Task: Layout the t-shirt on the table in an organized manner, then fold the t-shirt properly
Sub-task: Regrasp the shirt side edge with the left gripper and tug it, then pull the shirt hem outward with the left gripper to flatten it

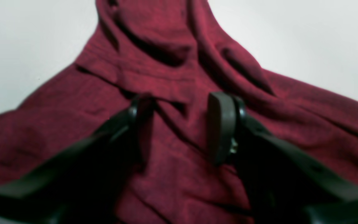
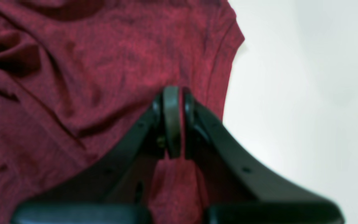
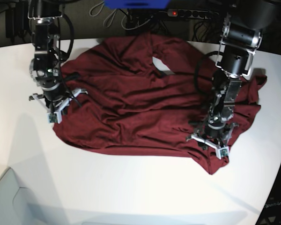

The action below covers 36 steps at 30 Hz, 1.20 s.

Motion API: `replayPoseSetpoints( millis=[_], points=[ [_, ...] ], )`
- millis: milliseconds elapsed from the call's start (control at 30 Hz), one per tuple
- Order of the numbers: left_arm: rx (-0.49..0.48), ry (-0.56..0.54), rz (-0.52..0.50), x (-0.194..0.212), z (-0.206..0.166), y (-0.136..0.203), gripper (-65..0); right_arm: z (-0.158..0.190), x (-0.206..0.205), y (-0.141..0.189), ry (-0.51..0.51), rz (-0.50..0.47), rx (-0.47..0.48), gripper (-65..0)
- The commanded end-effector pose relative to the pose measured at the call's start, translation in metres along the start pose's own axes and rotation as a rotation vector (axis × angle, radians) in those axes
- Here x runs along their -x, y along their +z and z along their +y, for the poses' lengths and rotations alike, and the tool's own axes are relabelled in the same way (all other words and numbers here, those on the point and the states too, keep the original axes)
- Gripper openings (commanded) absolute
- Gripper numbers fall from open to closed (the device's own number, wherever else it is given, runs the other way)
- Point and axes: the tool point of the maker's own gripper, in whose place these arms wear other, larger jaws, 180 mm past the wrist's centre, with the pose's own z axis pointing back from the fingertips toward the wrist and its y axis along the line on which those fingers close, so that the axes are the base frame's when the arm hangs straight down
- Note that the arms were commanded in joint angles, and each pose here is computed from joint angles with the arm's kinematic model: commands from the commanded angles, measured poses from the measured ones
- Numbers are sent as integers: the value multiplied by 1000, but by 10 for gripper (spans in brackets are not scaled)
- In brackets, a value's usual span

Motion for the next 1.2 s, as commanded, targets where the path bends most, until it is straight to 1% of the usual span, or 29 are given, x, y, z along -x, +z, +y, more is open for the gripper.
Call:
replayPoseSetpoints(
  millis=[0,233,267,333,500,533,567,633,733,933,1167],
  points=[
    [3,2,-65,-27,-2,-2,-371,-4,-14,1,2,-47,11,-643],
    [5,4,-83,-39,-4,-4,-372,-5,-14,1,1,-47,12,-643],
    [5,5,-84,-39,-4,-4,-380,-5,-14,1,1,-47,12,-643],
    [7,6,-95,-46,-5,-5,-420,-5,-14,1,1,-47,12,-643],
    [-23,7,-66,-44,3,-15,-605,-5,-14,1,1,-47,12,-643],
    [-30,7,-55,-41,5,-17,-636,-5,-14,1,1,-47,12,-643],
    [-37,5,-45,-38,7,-18,-650,-5,-14,1,1,-47,12,-643],
    [-42,4,-32,-34,9,-20,-647,-6,-14,1,0,-47,15,-643],
    [-36,12,-46,-39,8,-18,-648,-6,-14,1,0,-47,15,-643],
    [31,25,-172,-90,-15,-5,-648,-5,-14,1,3,-47,13,-643],
    [5,4,-230,-124,3,-5,-648,-7,-14,1,1,-47,16,-643]
  ],
)
